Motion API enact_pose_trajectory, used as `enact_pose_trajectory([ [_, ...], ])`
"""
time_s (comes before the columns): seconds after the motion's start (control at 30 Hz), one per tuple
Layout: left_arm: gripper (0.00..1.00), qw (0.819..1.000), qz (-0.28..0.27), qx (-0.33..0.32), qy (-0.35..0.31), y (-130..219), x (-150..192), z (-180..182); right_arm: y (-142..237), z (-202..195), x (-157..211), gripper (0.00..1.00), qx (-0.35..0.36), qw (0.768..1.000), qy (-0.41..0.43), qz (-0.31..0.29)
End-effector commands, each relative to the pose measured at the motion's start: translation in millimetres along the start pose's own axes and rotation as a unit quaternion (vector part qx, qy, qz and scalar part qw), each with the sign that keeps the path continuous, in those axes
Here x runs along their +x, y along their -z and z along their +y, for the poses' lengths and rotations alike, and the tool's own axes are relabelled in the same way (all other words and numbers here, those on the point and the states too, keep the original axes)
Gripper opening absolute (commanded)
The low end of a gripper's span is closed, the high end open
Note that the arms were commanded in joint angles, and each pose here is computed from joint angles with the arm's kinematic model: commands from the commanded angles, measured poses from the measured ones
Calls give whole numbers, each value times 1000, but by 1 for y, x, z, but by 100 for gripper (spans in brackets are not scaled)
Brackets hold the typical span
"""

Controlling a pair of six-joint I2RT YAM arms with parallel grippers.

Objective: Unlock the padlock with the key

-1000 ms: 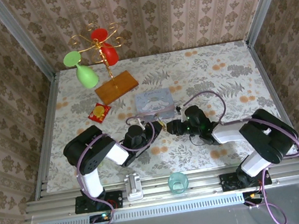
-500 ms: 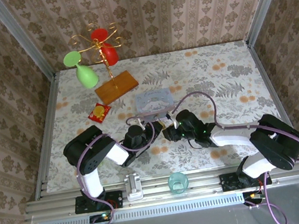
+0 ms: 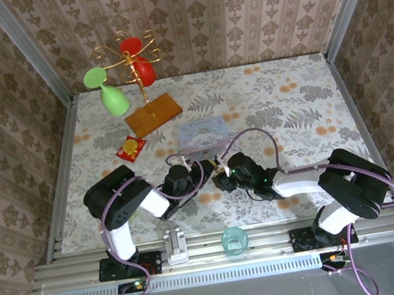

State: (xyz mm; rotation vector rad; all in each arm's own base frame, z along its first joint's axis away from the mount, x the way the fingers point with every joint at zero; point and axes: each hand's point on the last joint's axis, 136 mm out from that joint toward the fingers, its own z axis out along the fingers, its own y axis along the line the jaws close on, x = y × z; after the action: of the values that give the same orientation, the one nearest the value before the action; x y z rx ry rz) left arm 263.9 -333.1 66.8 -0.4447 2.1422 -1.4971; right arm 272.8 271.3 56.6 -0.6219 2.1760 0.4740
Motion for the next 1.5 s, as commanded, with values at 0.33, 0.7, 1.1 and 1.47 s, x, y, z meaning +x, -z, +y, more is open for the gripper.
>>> enact_pose_trajectory([
  [0.33, 0, 999, 4, 52, 5, -1, 2, -28, -14, -7, -16, 31, 77, 993, 92, -17],
  [0.7, 0, 999, 8, 48, 8, 0, 5, -25, -18, -3, -17, 8, 66, 996, 49, -27],
  [1.1, 2, 999, 0, 37, -1, 5, 2, -16, -6, -13, -6, 8, -91, 981, -163, -52],
  [1.47, 14, 999, -21, -6, -38, 14, -10, 10, -9, -9, 8, 7, -158, 958, -237, -21],
])
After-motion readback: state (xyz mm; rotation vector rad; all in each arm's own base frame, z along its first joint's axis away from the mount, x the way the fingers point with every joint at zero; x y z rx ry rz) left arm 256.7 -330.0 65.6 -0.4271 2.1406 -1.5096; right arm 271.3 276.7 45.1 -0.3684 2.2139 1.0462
